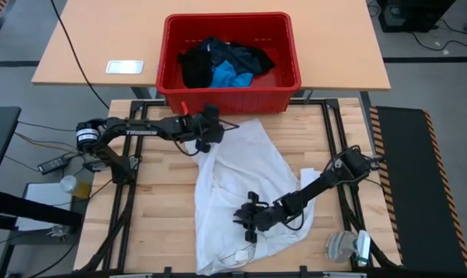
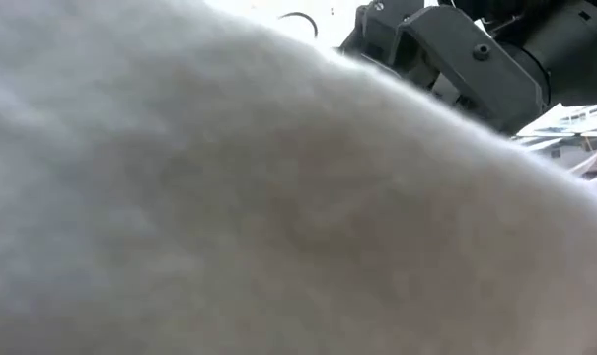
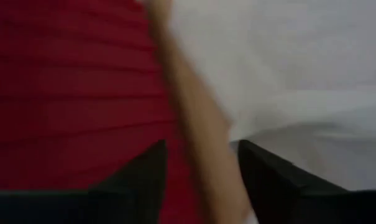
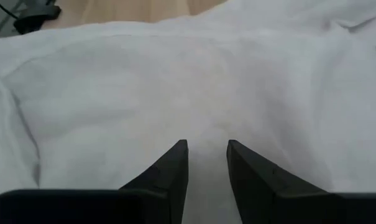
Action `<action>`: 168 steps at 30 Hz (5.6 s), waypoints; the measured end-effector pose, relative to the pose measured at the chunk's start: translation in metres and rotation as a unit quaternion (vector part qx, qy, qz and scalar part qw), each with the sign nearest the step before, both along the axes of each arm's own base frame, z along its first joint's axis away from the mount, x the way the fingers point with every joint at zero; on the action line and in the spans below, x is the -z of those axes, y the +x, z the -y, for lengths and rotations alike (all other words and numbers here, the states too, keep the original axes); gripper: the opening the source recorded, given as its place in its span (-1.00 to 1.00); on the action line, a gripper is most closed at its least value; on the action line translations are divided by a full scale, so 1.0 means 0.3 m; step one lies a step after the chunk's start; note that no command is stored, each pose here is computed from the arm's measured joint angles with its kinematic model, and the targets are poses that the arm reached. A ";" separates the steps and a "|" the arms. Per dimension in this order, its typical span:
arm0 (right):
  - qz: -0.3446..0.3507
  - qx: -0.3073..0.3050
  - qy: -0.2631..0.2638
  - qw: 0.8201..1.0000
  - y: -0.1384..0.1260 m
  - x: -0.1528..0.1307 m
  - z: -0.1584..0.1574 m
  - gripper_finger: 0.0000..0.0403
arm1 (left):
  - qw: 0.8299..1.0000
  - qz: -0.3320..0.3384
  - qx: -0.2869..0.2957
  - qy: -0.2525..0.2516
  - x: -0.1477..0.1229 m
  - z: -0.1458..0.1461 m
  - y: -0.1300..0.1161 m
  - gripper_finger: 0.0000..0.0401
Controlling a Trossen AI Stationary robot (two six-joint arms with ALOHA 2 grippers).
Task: Fold laundry
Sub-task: Fold the white polo
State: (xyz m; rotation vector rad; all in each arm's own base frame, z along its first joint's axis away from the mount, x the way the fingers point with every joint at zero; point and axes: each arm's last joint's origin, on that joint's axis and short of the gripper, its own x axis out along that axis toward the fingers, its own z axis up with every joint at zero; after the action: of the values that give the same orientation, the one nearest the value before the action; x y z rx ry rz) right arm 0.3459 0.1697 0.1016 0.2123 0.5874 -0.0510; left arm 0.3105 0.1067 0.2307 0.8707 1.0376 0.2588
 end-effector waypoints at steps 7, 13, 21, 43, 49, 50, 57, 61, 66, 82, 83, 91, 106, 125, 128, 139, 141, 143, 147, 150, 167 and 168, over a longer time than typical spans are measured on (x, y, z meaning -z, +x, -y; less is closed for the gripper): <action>-0.021 0.020 0.005 1.000 -0.008 0.012 0.006 -0.40 | 1.000 0.006 0.002 0.014 -0.083 0.056 -0.053 0.26; -0.027 0.024 0.005 0.999 -0.011 0.016 0.008 -0.40 | 0.998 -0.038 -0.037 -0.044 -0.110 0.067 -0.159 0.14; -0.018 0.032 0.003 0.999 -0.008 0.013 0.009 -0.40 | 0.983 -0.041 -0.122 -0.128 -0.072 -0.036 -0.209 -0.04; -0.016 0.034 0.001 0.999 -0.008 0.012 0.009 -0.40 | 0.957 -0.110 -0.167 -0.213 0.085 -0.133 -0.191 -0.24; -0.035 0.035 0.009 0.999 -0.013 0.024 0.011 -0.40 | 0.967 -0.109 -0.157 -0.167 0.079 -0.130 -0.173 -0.91; -0.039 0.028 0.012 0.999 -0.014 0.026 0.010 -0.40 | 0.970 -0.106 -0.162 -0.146 0.070 -0.129 -0.171 -0.94; -0.062 -0.027 0.042 0.997 -0.029 0.027 -0.024 -0.40 | 0.993 -0.078 -0.093 0.007 -0.056 -0.059 -0.147 -0.98; -0.068 -0.051 0.046 0.995 -0.040 0.022 -0.042 -0.40 | 0.994 -0.044 -0.054 0.084 -0.138 -0.039 -0.143 -0.98; -0.068 -0.053 0.044 0.995 -0.043 0.022 -0.047 -0.40 | 0.989 0.005 -0.019 0.143 -0.211 -0.039 -0.137 -0.99; -0.067 -0.033 0.037 0.997 -0.034 0.025 -0.025 -0.40 | 0.989 0.080 0.101 0.068 -0.214 -0.078 -0.125 -0.95; -0.066 -0.032 0.037 0.997 -0.034 0.025 -0.024 -0.40 | 0.991 0.062 0.103 0.051 -0.192 -0.079 -0.124 -0.95; -0.063 -0.031 0.038 0.997 -0.030 0.025 -0.020 -0.40 | 0.996 0.028 0.079 -0.009 -0.044 -0.110 -0.041 -0.95; -0.058 -0.024 0.034 0.997 -0.028 0.019 -0.016 -0.40 | 0.996 0.043 0.055 -0.048 0.115 -0.134 0.059 -0.06; -0.085 0.038 -0.017 0.995 -0.155 -0.295 0.089 -0.42 | 0.967 0.154 -0.017 -0.203 -0.258 0.030 -0.095 0.47; -0.150 0.060 -0.019 0.987 -0.231 -0.339 0.129 -0.38 | 0.958 0.096 -0.019 -0.269 -0.195 0.121 -0.080 0.44; -0.480 0.267 0.078 0.832 -0.439 -0.404 0.231 -0.01 | 0.952 0.079 0.044 -0.294 0.031 0.305 -0.081 0.33; -0.508 0.326 0.070 0.794 -0.458 -0.414 0.239 -0.02 | 0.949 0.102 0.046 -0.295 0.050 0.304 -0.079 0.31; -0.522 0.340 0.077 0.778 -0.466 -0.411 0.239 -0.03 | 0.948 0.116 0.050 -0.294 0.061 0.303 -0.079 0.28; -0.536 0.328 0.075 0.774 -0.486 -0.370 0.262 -0.04 | 0.947 0.117 0.051 -0.294 0.062 0.304 -0.079 0.22; -0.533 0.342 0.086 0.769 -0.518 -0.332 0.298 -0.05 | 0.947 0.117 0.049 -0.295 0.063 0.304 -0.079 0.20; -0.404 0.382 0.220 0.802 -0.709 -0.239 0.394 -0.26 | 0.947 0.104 0.044 -0.302 0.070 0.313 -0.086 0.18; -0.398 0.379 0.227 0.804 -0.709 -0.238 0.394 -0.30 | 0.947 0.102 0.046 -0.301 0.070 0.313 -0.086 0.18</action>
State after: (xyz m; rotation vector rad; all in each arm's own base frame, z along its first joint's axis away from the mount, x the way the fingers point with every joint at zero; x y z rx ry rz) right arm 0.1334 0.0515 0.1729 0.9198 1.3281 -0.8224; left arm 0.2846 0.0127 0.2097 0.3255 0.8095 -0.0521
